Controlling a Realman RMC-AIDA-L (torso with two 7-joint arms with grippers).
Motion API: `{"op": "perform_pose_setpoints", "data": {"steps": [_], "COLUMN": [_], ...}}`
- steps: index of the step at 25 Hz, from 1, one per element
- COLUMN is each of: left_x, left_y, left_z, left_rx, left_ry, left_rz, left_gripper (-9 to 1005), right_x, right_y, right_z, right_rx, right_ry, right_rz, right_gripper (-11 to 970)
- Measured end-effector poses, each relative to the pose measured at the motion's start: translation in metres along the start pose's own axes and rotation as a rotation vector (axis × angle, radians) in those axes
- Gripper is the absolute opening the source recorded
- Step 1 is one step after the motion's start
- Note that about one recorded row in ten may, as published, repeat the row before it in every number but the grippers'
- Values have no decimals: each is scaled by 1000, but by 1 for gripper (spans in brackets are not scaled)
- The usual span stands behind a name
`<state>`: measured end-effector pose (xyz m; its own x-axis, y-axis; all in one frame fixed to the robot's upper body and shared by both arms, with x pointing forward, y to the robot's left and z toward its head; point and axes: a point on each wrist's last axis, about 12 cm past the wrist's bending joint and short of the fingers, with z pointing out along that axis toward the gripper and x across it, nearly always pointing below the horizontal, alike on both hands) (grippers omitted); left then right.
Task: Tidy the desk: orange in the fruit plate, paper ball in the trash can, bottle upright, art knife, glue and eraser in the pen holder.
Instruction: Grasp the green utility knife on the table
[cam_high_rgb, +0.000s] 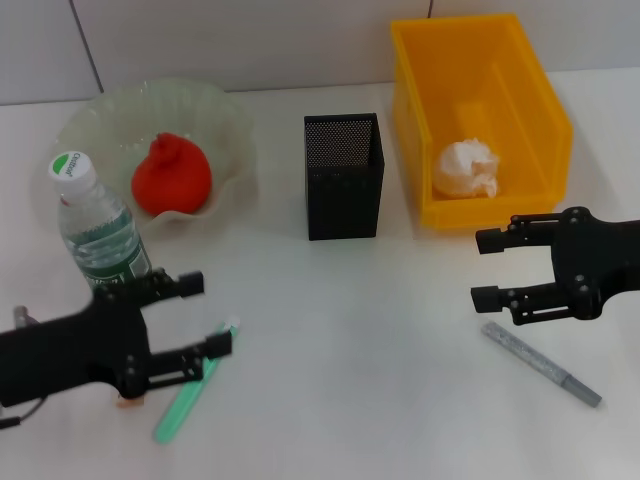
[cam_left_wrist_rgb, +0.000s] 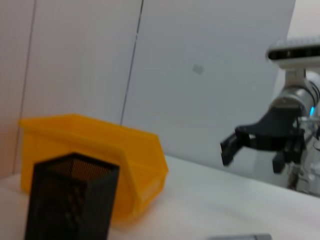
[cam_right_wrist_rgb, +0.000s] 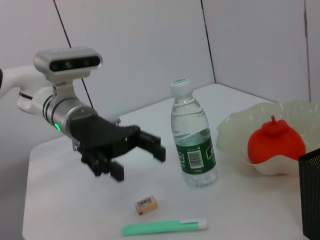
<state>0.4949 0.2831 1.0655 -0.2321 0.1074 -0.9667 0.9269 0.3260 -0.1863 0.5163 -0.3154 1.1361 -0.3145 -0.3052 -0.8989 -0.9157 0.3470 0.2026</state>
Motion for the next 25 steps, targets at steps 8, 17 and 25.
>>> {"op": "perform_pose_setpoints", "data": {"steps": [8,17,25], "left_x": [7,6,-9], "left_y": [-8,-15,-2], "left_z": [6,6,9], "left_rx": [10,-12,-118], "left_ry": [48,105,270], "left_rz": [-12,1,-59], "left_gripper": [800,800,800], "right_x": [-6,-8,-7], "right_y": [-2,-3,-2], "right_z": [3,3,5], "right_rx": [-8,0,0], "right_ry": [5,2,-4], "right_rz": [6,0,6], "right_gripper": [765,764,765]}}
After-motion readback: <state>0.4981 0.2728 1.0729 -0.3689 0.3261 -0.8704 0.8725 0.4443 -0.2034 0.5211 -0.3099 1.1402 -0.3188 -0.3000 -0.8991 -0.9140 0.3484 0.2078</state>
